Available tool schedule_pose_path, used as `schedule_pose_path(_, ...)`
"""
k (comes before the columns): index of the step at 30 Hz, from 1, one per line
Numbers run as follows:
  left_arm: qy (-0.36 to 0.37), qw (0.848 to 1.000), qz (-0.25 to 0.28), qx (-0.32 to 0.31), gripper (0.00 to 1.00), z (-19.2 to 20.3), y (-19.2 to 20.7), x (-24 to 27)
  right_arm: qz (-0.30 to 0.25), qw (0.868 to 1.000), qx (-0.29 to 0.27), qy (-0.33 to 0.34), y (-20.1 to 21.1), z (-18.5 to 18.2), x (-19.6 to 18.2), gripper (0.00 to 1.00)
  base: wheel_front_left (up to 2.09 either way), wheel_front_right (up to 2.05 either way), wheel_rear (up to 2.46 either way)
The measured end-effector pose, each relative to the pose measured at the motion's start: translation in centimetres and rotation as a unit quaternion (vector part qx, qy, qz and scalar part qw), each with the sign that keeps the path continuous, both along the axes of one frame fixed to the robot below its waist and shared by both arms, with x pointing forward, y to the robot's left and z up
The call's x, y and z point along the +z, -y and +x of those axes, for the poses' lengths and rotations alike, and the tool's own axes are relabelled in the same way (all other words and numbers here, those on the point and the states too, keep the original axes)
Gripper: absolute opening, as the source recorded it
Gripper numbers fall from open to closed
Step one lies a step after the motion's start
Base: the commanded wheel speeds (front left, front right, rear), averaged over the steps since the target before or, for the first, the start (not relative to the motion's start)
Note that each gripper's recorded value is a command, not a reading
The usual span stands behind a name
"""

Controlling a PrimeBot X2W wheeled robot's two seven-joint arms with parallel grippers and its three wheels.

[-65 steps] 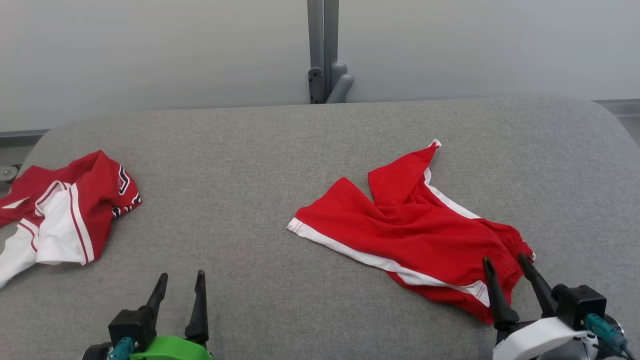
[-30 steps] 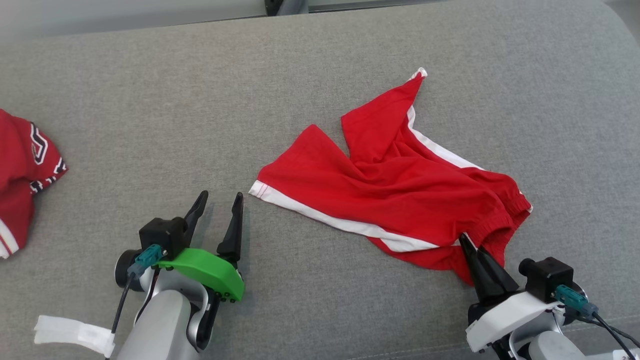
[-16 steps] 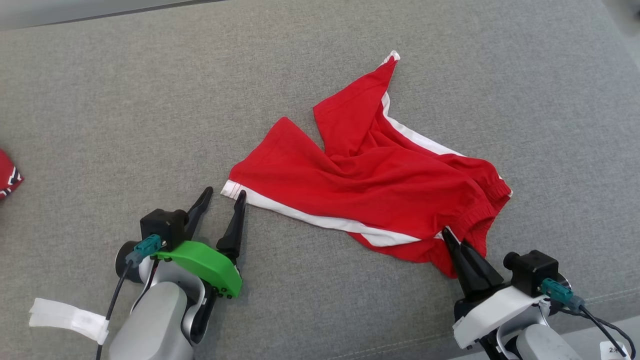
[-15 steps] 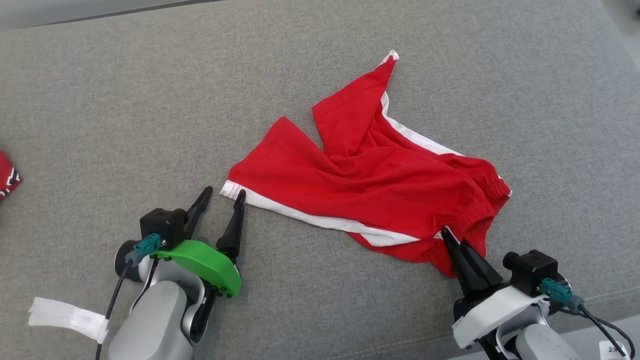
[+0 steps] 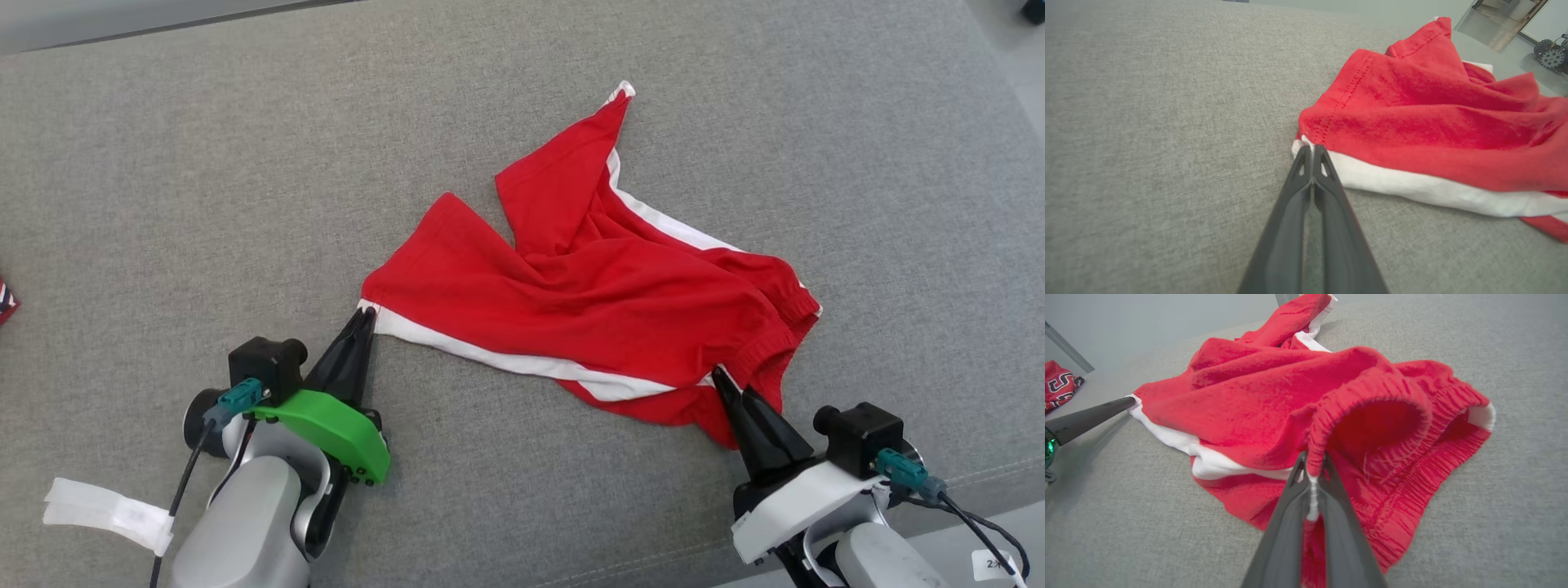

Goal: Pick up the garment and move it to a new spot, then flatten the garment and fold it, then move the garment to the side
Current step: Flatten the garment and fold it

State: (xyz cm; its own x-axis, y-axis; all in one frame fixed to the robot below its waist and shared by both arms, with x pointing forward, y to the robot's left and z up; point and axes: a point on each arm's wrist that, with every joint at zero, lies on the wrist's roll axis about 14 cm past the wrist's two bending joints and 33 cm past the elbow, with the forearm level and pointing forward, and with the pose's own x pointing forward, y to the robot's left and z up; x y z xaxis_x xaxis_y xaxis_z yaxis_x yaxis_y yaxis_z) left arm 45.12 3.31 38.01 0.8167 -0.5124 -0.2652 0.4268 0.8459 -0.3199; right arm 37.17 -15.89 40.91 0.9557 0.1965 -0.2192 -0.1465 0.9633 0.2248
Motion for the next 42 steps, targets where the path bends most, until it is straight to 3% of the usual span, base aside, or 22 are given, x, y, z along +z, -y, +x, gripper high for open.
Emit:
schedule_pose_path(4, 0.034, 0.999, -0.011, 0.01, 0.0, 1.0, -0.4, 2.4, 0.013, 0.999, -0.007, 0.039, 0.1, 1.1, 2.4, 0.0, 0.0, 0.0, 0.0)
schedule_pose_path(10, 0.167, 0.985, -0.013, 0.032, 0.0, 4.4, -3.0, 11.3, 0.006, 0.987, 0.018, 0.162, 0.3, 3.7, 10.6, 0.0, 0.0, 0.0, 0.0)
schedule_pose_path(16, 0.337, 0.941, 0.017, 0.041, 0.0, 6.1, -5.7, 24.3, -0.014, 0.957, 0.046, 0.285, 0.9, 5.3, 20.2, 0.0, 0.0, 0.0, 0.0)
schedule_pose_path(20, 0.427, 0.902, 0.035, 0.051, 0.0, 5.1, -7.3, 32.4, -0.01, 0.932, 0.057, 0.357, 0.9, 5.4, 26.4, 0.0, 0.0, 0.0, 0.0)
schedule_pose_path(24, 0.488, 0.869, 0.052, 0.069, 0.0, 3.4, -9.4, 38.0, 0.002, 0.914, 0.079, 0.397, -0.3, 5.6, 30.3, 0.0, 0.0, 0.0, 0.0)
schedule_pose_path(28, 0.501, 0.859, 0.066, 0.083, 0.0, 2.9, -10.9, 39.6, -0.001, 0.911, 0.095, 0.401, -1.3, 6.5, 31.4, 0.0, 0.0, 0.0, 0.0)
schedule_pose_path(35, 0.446, 0.884, 0.107, 0.085, 0.0, 6.3, -11.9, 36.5, -0.035, 0.928, 0.13, 0.348, -3.8, 12.2, 30.8, 0.0, 0.0, 0.0, 0.0)
schedule_pose_path(38, 0.444, 0.882, 0.134, 0.087, 0.0, 8.8, -12.3, 36.4, -0.081, 0.922, 0.146, 0.35, -5.3, 15.5, 31.8, 0.0, 0.0, 0.0, 0.0)
schedule_pose_path(42, 0.462, 0.867, 0.158, 0.101, 0.0, 12.5, -13.0, 37.7, -0.116, 0.91, 0.124, 0.379, -5.1, 20.8, 34.3, 0.0, 0.0, 0.0, 0.0)
